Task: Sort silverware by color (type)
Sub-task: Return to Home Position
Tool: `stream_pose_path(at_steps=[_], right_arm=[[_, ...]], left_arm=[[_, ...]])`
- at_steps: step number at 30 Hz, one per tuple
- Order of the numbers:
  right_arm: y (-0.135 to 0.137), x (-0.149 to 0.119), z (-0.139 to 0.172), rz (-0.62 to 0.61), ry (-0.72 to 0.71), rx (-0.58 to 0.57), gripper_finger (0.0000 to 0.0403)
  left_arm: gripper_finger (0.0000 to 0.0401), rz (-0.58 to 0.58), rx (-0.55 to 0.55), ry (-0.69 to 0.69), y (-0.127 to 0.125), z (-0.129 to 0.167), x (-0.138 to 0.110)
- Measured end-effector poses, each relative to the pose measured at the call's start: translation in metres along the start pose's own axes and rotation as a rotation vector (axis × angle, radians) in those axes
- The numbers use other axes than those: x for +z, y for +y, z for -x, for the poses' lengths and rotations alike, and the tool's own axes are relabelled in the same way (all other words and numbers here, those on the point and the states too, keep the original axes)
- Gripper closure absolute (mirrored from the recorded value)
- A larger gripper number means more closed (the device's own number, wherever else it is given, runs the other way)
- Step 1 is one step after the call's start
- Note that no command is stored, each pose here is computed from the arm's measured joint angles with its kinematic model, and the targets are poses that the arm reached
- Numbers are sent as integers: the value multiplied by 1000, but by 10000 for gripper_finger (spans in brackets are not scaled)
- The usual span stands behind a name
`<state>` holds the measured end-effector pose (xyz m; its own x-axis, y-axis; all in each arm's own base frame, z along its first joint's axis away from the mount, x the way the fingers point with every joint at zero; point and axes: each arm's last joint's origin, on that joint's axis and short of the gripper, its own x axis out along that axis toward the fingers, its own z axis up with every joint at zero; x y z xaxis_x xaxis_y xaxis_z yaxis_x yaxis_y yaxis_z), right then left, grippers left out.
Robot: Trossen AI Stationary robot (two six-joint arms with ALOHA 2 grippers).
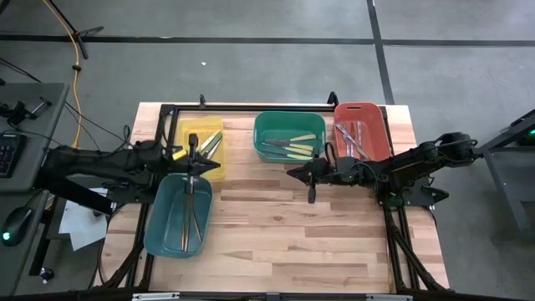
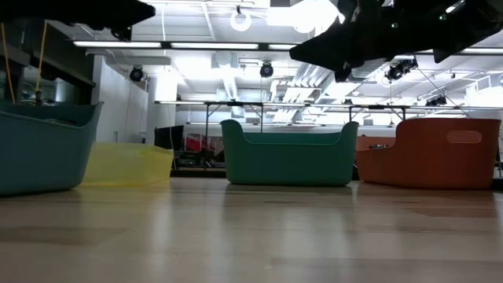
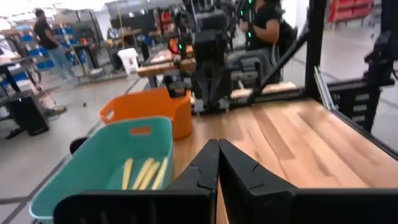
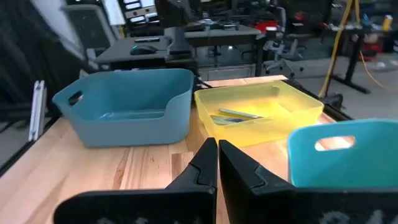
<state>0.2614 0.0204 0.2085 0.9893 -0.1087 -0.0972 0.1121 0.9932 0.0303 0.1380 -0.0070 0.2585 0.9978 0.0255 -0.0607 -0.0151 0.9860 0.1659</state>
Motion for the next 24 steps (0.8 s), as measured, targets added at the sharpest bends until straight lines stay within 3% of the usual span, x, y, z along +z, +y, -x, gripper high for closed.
stream_pose_path(at_steps=[5, 13, 24], right_arm=[[-5, 0, -1, -39, 1, -16, 403], [-4, -5, 3, -25, 89, -3, 403], [4, 11, 20, -27, 71, 43, 403]], left_arm=[[401, 6, -27, -46, 12, 0, 0], [401, 11, -11, 63, 10, 0, -12], [401, 37, 43, -192, -2, 11, -62]])
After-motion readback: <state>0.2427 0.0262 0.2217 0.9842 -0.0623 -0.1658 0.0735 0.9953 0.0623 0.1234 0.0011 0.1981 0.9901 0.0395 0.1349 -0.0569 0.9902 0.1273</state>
